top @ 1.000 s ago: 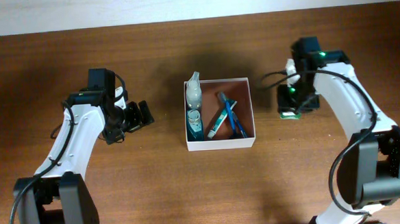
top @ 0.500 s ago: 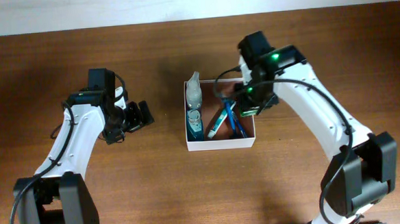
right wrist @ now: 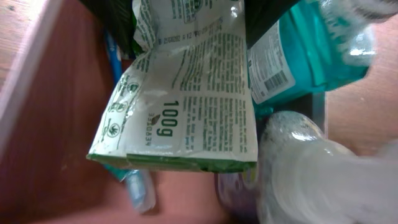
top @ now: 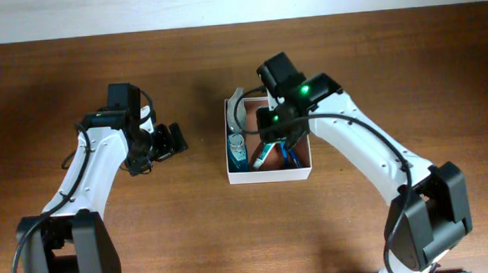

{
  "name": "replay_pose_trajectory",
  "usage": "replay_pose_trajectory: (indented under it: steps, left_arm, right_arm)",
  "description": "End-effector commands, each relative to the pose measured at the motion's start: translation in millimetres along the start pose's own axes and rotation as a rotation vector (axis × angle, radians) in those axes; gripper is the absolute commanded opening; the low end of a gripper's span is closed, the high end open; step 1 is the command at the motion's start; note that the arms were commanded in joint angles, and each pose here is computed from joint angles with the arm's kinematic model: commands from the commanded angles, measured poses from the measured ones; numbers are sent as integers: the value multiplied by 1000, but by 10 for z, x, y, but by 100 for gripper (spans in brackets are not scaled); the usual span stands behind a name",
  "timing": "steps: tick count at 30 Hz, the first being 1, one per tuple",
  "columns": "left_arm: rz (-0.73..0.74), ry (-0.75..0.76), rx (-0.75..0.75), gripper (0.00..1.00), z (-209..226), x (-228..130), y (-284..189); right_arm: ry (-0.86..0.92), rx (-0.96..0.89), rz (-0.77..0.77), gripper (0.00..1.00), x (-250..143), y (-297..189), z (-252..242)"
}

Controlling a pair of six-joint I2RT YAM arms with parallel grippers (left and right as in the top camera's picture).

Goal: Pack container
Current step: 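Carry the sachet left and lower it into the box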

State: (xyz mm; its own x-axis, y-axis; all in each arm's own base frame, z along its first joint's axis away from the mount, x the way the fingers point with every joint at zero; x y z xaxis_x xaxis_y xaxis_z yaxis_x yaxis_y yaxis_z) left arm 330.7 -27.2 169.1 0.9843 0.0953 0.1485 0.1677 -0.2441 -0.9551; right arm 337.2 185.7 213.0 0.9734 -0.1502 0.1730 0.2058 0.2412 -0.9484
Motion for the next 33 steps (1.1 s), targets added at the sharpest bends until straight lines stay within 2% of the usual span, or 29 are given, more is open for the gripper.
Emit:
replay_pose_trajectory:
  steps: [1,14,30,33]
  left_arm:
    - [3,4,4,99,5,20,15]
    - [3,4,4,99,6,20,15]
    - [3,4,4,99,6,20,15]
    - [3,4,4,99,6,20,15]
  right_arm:
    - [21,-14,25,32,-95,162,-45]
    - [38,-108,-52,32,-115,467,-305]
    - [40,-127,-28,34,-119,672,-341]
    - [40,-127,-28,41,-120,672,-341]
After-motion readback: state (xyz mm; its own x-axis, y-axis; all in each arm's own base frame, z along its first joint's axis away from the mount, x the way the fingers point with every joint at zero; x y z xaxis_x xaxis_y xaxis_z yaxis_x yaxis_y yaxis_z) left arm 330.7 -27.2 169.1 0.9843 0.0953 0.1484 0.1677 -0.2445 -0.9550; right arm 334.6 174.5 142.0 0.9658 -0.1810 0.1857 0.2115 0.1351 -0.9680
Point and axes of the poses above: each gripper's point midway between its finger pads, its own y axis out along the fingers, its own z axis along the line the jaws close on, x = y × z, the point moved 10 cm from there along -y, back along the fingers, and after that the axes turned 13 degrees about y, right-handed, at the moved point
